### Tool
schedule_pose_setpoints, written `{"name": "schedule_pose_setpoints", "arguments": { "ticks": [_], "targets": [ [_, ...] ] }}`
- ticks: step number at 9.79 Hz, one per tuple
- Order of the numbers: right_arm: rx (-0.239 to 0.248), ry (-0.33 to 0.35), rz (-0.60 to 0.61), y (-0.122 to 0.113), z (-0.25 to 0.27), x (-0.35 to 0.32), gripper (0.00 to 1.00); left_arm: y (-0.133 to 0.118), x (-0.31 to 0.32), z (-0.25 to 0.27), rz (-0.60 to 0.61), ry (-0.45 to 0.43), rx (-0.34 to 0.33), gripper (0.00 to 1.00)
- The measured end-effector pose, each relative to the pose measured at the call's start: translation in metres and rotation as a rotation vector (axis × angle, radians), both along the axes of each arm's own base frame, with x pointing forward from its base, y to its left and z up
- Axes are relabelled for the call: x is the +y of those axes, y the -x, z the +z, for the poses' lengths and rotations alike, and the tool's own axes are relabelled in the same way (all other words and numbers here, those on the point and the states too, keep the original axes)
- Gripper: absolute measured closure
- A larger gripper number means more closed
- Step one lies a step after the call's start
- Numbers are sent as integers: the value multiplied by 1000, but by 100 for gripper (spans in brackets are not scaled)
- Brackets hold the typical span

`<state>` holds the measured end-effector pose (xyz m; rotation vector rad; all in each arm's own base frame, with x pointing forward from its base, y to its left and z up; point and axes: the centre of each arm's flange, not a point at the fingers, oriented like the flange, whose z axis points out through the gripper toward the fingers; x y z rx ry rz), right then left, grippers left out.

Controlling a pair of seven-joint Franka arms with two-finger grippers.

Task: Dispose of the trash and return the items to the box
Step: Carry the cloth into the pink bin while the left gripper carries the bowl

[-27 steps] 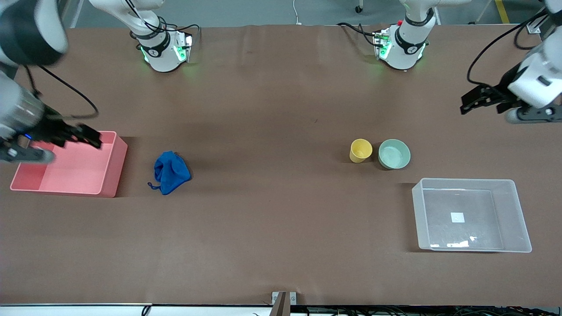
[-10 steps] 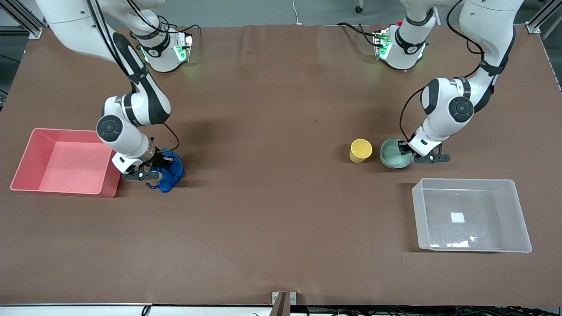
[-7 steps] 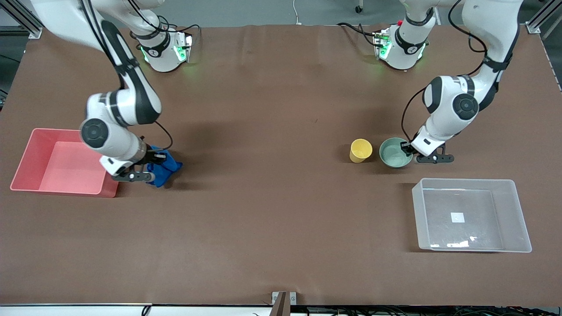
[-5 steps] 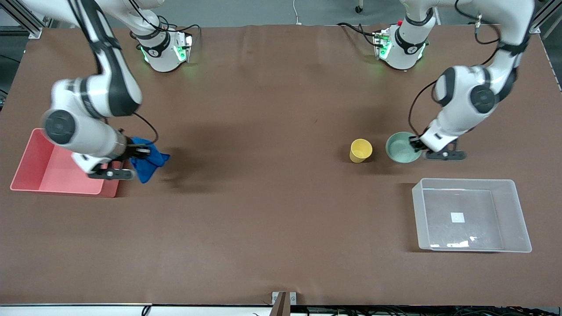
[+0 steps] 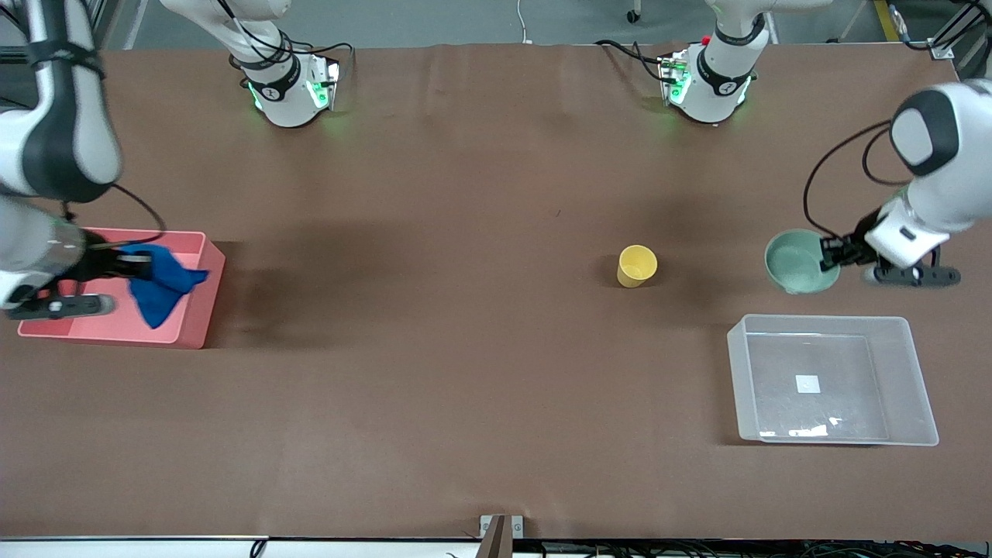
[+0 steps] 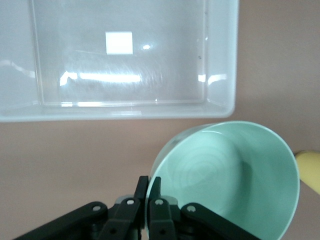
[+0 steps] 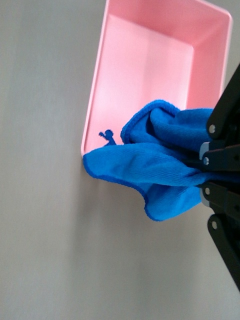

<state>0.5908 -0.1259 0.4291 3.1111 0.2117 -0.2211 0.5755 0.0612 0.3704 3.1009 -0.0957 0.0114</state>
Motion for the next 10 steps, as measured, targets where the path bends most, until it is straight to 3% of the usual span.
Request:
{"name": "schedule_pose_setpoints", "arguments": {
  "ticks": [2, 4, 7, 10],
  "targets": [
    [-22, -15, 51, 3, -46, -61, 95, -47, 10, -33, -7, 15, 3, 96],
    [-15, -37, 65, 11, -105, -87, 95, -79, 36, -56, 6, 41, -13, 96],
    [-24, -42, 70, 20, -149, -87, 87, -90, 53, -107, 17, 61, 32, 96],
    [-45, -39, 82, 17, -138, -80, 44, -95, 56, -140, 15, 61, 63, 96]
  ]
}}
